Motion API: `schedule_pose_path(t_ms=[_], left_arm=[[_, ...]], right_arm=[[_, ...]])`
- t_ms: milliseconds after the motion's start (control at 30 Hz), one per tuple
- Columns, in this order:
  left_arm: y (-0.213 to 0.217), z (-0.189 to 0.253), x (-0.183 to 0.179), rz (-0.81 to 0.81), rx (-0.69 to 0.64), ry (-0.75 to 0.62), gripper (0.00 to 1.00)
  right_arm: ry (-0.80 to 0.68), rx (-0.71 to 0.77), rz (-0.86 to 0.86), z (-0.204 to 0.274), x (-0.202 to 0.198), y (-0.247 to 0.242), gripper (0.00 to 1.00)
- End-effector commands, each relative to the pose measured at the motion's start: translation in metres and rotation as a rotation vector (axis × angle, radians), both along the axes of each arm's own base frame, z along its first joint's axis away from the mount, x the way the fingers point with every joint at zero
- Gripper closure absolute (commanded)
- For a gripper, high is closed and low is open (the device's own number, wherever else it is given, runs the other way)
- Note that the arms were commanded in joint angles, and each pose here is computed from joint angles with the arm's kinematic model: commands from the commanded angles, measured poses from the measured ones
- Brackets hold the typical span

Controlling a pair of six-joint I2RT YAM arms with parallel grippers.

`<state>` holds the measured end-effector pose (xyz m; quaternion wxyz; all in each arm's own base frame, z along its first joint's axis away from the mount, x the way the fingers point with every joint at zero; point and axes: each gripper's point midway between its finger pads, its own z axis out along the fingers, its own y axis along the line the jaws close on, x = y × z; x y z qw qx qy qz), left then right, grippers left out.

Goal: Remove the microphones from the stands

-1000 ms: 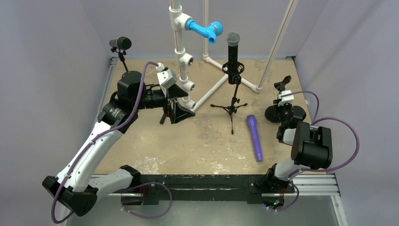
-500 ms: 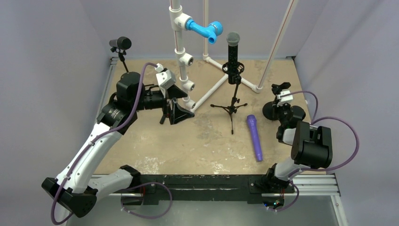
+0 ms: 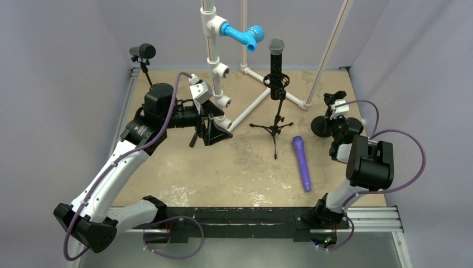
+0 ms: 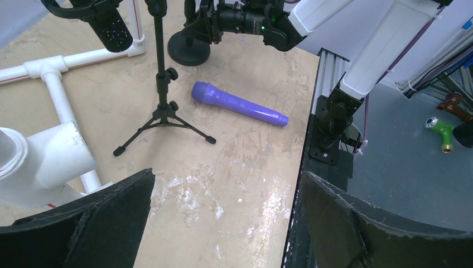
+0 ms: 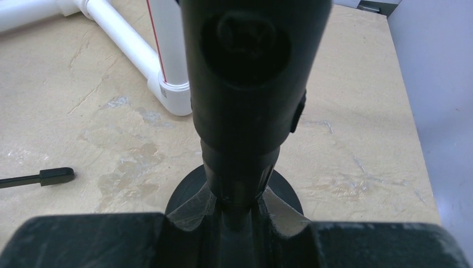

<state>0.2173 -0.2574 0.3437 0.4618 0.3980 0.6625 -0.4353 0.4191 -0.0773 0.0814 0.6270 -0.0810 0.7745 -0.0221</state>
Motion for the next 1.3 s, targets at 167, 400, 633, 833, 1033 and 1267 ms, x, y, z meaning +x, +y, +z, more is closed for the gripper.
schedule_pose_path(t_ms=[167,400,633,833,1033,1267], left_arm=[[-0.002,0.021,0.001,-0.017,-0.039,-0.049,0.00],[0.001,0.023,-0.005,-0.019,-0.043,-0.065,0.00],[0.008,0.027,-0.012,-0.004,-0.042,-0.096,0.00],[0.013,0.032,-0.013,0.023,-0.040,-0.119,0.00],[0.016,0.035,-0.009,0.060,-0.038,-0.122,0.00],[0.020,0.034,-0.008,0.077,-0.022,-0.137,0.00]], right_arm=[[0.023,-0.031,-0.006,0.006,0.009,-0.009,0.68],[0.057,-0.046,-0.005,0.009,-0.007,-0.006,0.43],[0.088,-0.078,-0.029,0.016,-0.037,-0.007,0.36],[0.168,-0.098,-0.033,0.016,-0.066,-0.007,0.33],[0.236,-0.121,0.067,0.016,-0.100,0.015,0.33],[0.264,-0.114,0.365,0.041,-0.150,0.072,0.34]])
